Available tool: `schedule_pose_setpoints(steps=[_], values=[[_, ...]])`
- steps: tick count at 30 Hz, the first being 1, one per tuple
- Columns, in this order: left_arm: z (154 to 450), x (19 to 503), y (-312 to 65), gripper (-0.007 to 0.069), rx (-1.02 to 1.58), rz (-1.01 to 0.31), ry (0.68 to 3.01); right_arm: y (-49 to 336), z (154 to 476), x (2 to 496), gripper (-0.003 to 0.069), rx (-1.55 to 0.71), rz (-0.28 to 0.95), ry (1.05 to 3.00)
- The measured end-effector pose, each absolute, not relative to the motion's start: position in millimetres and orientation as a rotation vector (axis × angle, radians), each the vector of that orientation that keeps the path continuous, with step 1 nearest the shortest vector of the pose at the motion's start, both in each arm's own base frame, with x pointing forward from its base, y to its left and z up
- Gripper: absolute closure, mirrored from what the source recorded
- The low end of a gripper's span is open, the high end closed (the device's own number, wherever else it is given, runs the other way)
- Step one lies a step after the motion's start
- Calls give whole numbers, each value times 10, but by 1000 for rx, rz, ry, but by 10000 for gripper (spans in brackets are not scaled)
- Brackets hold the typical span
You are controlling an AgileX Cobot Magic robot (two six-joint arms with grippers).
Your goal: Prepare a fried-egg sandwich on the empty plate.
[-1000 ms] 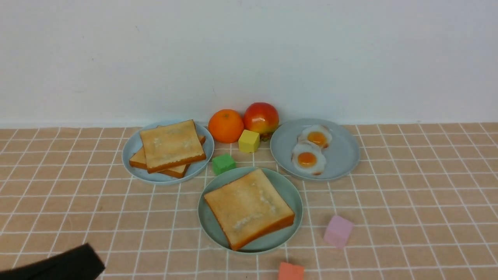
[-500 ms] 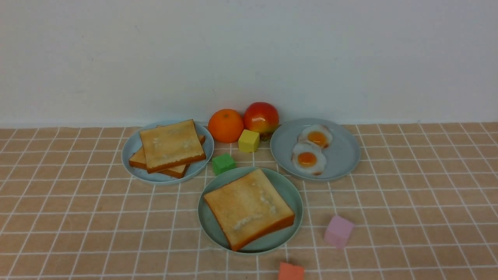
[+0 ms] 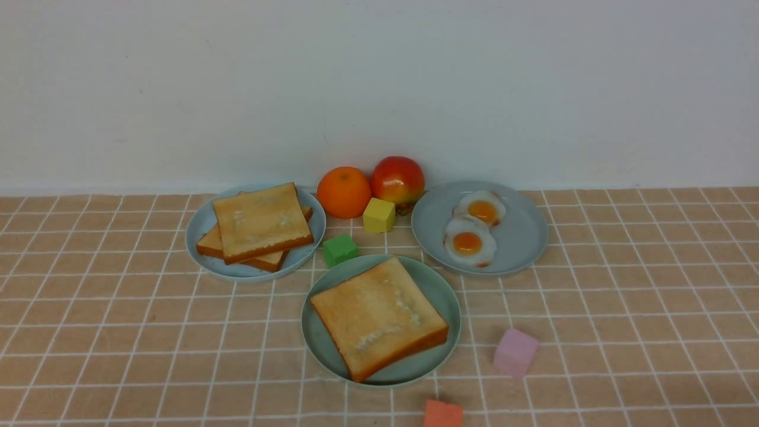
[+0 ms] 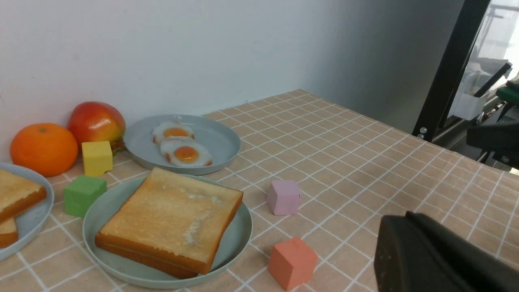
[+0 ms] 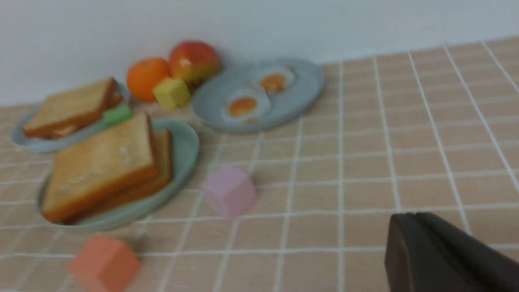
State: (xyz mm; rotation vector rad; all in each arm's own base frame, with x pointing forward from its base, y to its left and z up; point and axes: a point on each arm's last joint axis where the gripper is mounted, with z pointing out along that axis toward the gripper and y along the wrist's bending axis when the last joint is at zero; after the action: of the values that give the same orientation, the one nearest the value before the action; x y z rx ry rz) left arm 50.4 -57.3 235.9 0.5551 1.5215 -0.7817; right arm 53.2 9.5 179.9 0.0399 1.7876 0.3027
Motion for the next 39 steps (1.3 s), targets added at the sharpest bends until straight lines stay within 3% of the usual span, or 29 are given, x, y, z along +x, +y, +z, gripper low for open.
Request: schedule_pose_setpoints(steps=[5, 9, 39], values=[[2357, 504, -573, 638, 556, -781, 1524, 25, 1750, 529, 673, 102, 146, 1832], [2357, 504, -573, 638, 556, -781, 1524, 41, 1745, 521, 673, 27, 106, 1855], [2357, 504, -573, 638, 556, -781, 1524, 94, 1744, 512, 664, -16, 157, 1867]])
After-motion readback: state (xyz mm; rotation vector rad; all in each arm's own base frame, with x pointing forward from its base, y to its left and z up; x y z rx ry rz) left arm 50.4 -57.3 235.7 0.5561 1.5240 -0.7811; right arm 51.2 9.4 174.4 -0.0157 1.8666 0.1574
